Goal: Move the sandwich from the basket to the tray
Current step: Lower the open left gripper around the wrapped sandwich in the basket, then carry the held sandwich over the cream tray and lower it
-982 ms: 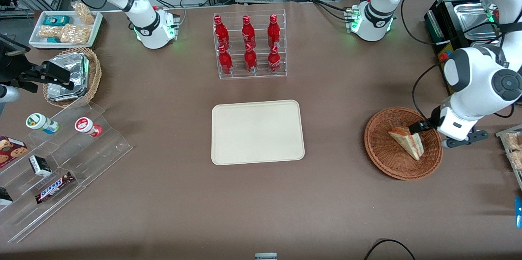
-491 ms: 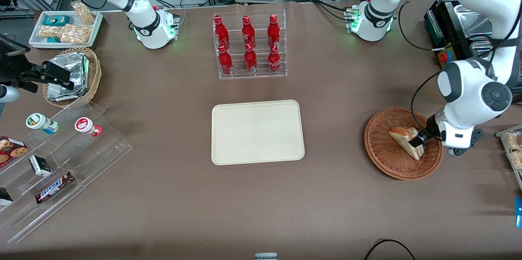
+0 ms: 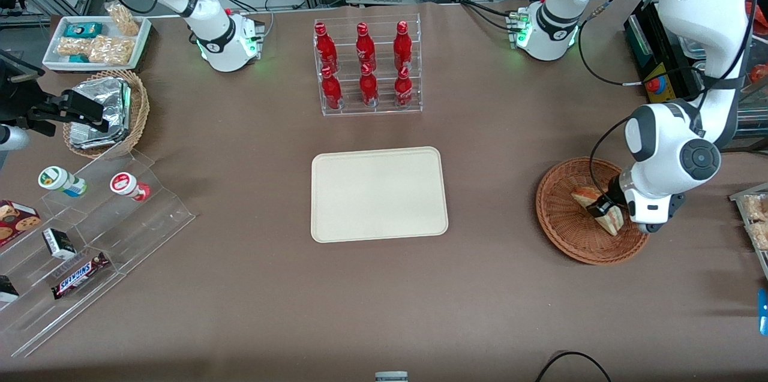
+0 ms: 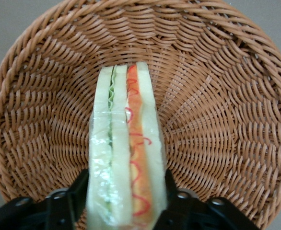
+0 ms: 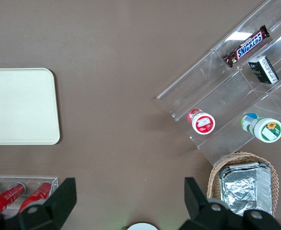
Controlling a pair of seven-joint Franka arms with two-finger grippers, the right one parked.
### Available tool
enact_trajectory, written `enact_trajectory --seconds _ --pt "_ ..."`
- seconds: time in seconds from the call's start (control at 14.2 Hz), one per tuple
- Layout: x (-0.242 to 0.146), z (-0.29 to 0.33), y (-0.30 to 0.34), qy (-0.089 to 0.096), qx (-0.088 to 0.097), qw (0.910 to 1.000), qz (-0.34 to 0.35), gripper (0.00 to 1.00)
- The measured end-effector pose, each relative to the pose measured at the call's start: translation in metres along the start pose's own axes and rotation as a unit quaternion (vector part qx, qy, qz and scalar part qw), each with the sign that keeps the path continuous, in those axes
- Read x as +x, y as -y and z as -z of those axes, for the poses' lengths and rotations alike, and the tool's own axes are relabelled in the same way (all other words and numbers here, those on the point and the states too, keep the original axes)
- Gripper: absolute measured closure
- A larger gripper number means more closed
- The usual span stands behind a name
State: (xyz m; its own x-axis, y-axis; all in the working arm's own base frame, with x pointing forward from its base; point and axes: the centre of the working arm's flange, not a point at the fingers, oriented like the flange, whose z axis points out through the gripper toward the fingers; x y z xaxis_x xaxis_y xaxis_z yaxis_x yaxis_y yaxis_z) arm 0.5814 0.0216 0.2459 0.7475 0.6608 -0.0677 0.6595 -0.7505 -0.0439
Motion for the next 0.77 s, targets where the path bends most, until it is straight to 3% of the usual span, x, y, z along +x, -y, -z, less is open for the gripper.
enact_trajectory --seconds 0.21,0.35,0.49,0.56,0.77 --pt "0.000 0.008 -0.001 0.004 0.005 1.0000 -0.002 0.67" --pt "-0.004 0.028 -0.007 0.015 0.015 0.9995 -0.023 0.80" --pt "-0.027 0.057 -0.032 0.021 0.025 0.9972 -0.067 0.80" --pt "-0.046 0.069 -0.052 0.015 0.028 0.9938 -0.106 0.80" --pt "-0.109 0.083 -0.114 -0.002 0.041 0.9706 -0.237 0.85"
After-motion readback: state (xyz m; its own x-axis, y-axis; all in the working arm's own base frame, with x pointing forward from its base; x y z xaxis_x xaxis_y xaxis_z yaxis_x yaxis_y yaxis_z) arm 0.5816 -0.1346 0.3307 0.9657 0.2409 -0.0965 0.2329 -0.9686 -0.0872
